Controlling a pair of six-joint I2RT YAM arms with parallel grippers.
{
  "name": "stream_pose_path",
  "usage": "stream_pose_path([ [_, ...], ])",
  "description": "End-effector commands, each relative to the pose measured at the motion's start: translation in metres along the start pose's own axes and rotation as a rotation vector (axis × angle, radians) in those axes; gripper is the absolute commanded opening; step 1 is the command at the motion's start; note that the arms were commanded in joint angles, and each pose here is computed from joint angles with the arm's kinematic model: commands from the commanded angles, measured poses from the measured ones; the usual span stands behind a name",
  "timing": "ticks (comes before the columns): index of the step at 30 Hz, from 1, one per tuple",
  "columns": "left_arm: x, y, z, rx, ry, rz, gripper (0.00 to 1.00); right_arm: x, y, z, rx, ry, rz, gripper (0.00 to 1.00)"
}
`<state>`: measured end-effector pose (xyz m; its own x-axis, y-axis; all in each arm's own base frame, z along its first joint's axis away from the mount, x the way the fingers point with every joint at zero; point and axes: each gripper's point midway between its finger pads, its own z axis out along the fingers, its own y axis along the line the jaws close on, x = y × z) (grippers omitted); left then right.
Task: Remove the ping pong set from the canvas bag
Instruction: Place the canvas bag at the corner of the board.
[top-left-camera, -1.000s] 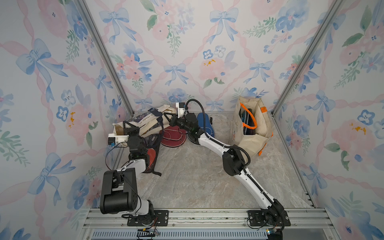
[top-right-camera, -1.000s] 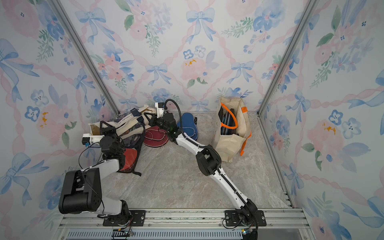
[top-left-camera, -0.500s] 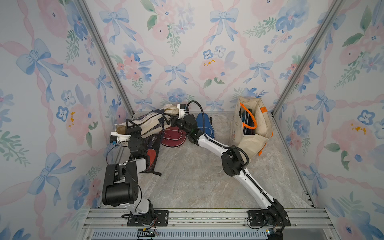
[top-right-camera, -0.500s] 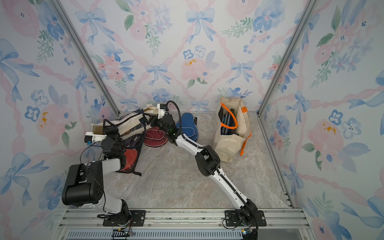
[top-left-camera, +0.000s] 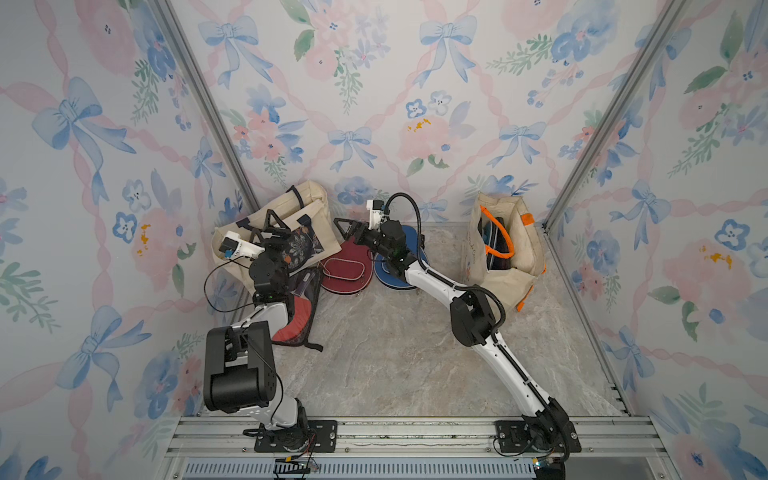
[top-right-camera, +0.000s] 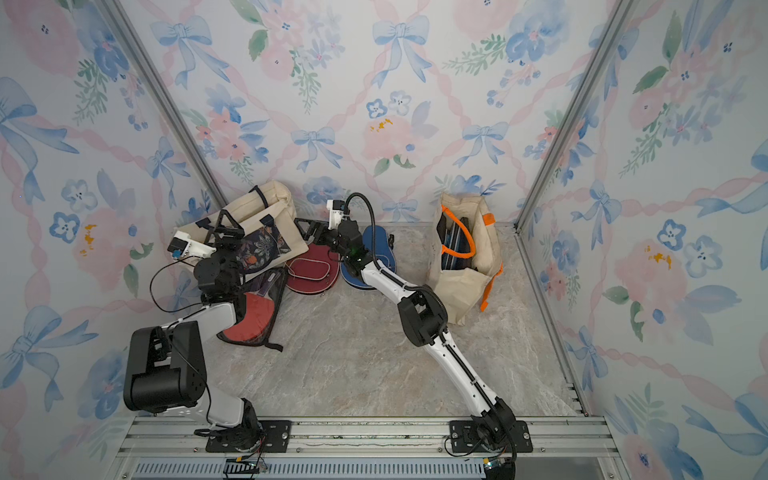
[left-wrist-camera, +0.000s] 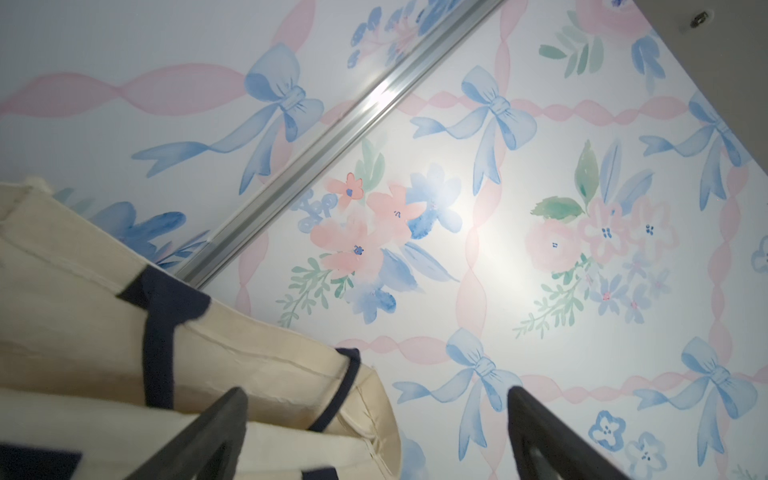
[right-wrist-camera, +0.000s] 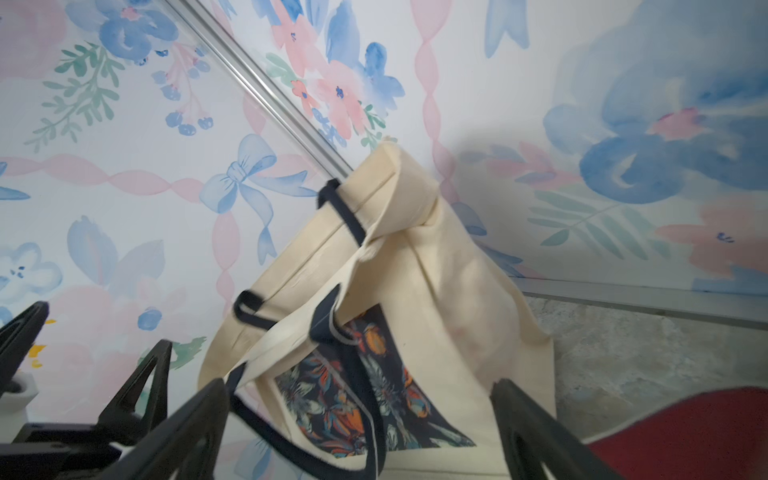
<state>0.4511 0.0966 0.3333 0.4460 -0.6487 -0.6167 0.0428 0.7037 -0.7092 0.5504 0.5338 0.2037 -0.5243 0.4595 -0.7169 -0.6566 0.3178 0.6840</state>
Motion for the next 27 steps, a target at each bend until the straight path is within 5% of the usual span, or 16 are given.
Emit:
stream_pose_path([
  [1,0.001,-0.029,0.005,0.088,0.081,0.121,0.98,-0.038,0.060,-0.005,-0.132,-0.034,-0.031,0.97],
  [14,0.030,-0.104,-0.029,0.237,0.179,0.403,0.98,-0.059,0.055,-0.078,0.205,0.050,-0.299,0.98],
  [21,0.074,-0.183,-0.073,0.381,0.261,0.466,0.98,-0.128,0.053,-0.197,0.563,0.035,-0.436,0.98],
  [27,0.099,-0.234,-0.114,0.495,0.315,0.406,0.98,-0.184,0.067,-0.310,0.789,-0.028,-0.500,0.99],
])
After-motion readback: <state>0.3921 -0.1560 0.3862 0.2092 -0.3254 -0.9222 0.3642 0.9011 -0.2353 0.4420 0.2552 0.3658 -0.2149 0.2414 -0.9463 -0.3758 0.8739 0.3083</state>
